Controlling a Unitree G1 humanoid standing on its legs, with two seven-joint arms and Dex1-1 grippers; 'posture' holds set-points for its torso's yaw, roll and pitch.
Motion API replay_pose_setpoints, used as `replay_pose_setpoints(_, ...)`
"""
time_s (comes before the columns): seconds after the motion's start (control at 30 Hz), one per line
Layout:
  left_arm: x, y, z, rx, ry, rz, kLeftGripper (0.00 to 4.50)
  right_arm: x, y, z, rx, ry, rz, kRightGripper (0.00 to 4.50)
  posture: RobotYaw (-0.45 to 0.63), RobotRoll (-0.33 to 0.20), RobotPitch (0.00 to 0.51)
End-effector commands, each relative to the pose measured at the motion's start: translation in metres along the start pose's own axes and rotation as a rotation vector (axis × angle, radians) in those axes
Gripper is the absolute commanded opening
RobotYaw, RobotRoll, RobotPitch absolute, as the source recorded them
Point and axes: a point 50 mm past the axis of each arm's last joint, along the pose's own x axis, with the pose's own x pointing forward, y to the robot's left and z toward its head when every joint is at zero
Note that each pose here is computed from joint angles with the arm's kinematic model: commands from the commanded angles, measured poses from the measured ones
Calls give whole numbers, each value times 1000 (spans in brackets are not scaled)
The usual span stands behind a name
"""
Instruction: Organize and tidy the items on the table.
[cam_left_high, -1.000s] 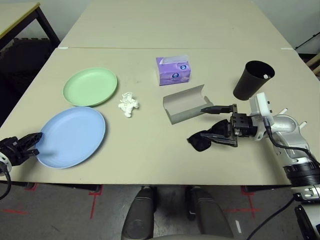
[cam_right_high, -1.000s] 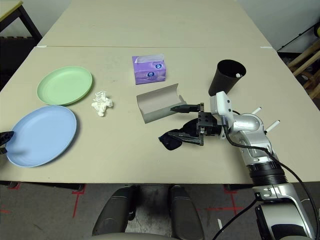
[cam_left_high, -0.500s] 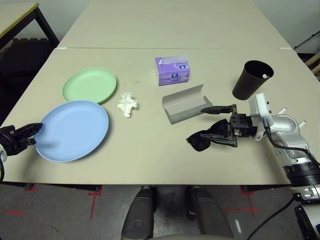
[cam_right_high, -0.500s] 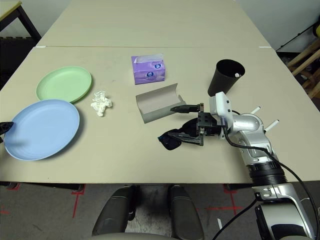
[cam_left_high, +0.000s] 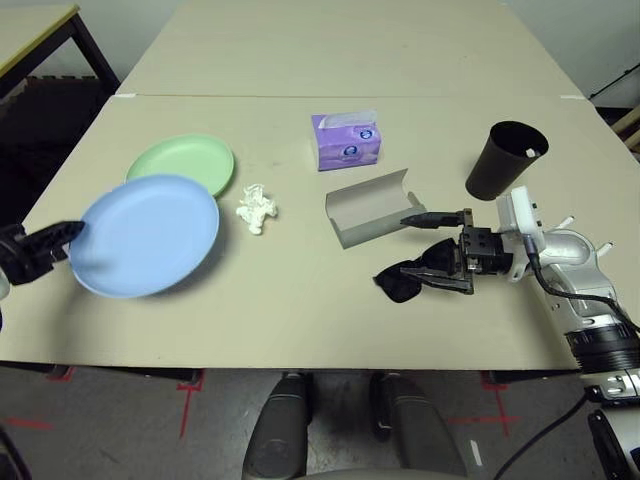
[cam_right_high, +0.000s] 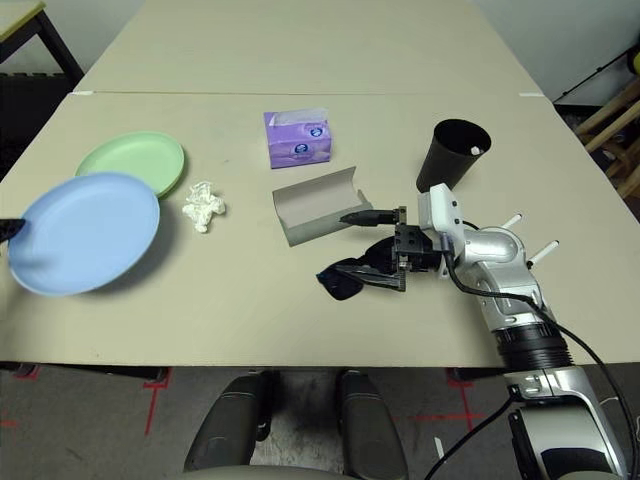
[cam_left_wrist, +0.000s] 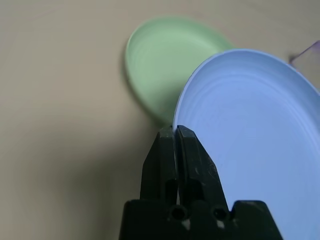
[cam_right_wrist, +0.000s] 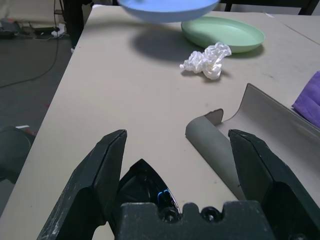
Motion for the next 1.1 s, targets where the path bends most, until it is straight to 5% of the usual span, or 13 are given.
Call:
replay_pose_setpoints(0.03,15,1,7,-1,-10,38,54,1,1,-1,0,-1,6,4500,124,0,166)
replay_pose_setpoints(0.43,67,4,20,31,-34,120,54,2,4,1,-5,-7,4,4500,101,0,166)
replay_pose_setpoints(1.0,84,4,20,47,-71,237,54,1,3,1,-4,-1,1,4500,99,0,167)
replay_pose_setpoints(1.1,84,5,20,65,-79,255,659,1,3,1,-4,-1,1,4500,100,0,166)
